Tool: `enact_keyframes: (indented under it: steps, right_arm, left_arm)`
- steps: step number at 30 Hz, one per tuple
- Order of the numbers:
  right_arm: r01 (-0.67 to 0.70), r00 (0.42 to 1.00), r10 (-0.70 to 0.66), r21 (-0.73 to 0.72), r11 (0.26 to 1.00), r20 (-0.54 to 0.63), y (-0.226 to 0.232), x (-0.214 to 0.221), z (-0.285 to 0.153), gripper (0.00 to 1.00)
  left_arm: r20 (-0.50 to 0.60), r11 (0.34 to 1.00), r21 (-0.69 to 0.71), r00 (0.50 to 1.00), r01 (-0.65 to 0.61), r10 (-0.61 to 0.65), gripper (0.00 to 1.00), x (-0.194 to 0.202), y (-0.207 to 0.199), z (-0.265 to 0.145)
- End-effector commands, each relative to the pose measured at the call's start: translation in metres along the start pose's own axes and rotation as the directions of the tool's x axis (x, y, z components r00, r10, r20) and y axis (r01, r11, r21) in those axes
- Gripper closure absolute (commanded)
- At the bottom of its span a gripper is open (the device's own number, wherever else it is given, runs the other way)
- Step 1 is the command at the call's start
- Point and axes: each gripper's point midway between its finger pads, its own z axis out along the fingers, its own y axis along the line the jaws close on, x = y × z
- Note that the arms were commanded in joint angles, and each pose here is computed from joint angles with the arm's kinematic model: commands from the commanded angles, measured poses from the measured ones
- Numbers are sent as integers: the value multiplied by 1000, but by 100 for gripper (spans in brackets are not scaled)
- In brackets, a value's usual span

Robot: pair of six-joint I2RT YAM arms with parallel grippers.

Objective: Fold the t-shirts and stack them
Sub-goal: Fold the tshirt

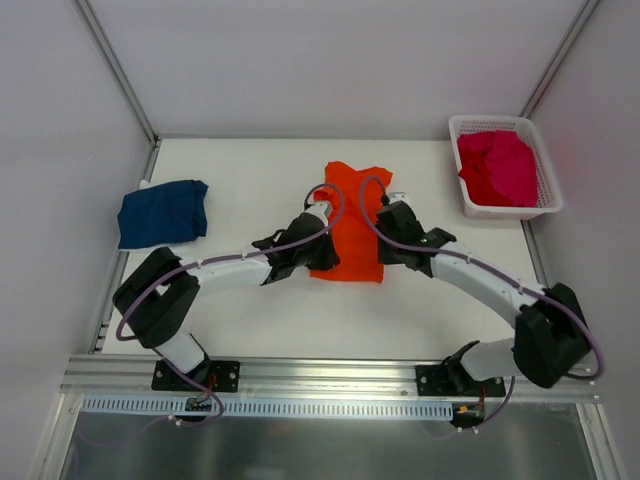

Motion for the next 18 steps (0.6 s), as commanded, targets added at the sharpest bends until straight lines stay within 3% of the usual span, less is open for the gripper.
enact_keyframes:
  steps: [1,3,4,5,7,8,14,18]
  right_arm:
    - [-89,986,96,-54,995,138,3,-13,-37,71]
    - [-95,983,106,-78,992,152,2,0,-49,59]
    - [-90,983,104,-90,992,153,3,4,-53,47]
    - [-83,984,100,-116,990,149,7,11,-56,41]
    - [-82,981,108,-162,983,161,9,22,-60,20]
    - [-87,981,119,-201,976,153,15,27,-61,16]
    - [-174,959,233,-310,935,162,20,53,-51,13]
    - [-220,939,296,-356,908,175,21,63,-44,12]
  left_arm:
    - [157,995,-48,983,-90,96,100,-34,-12,-30]
    - [205,989,-126,974,-73,98,100,-43,0,-44]
    - [223,985,-157,970,-66,101,96,-46,6,-50]
    - [248,979,-195,963,-55,103,58,-47,17,-59]
    - [241,976,-213,967,-35,87,16,-34,30,-63]
    - [237,981,-192,968,-33,79,1,-31,28,-66]
    - [170,996,-89,985,-26,41,1,11,38,-59]
    - [183,995,93,982,32,-49,1,24,38,-57]
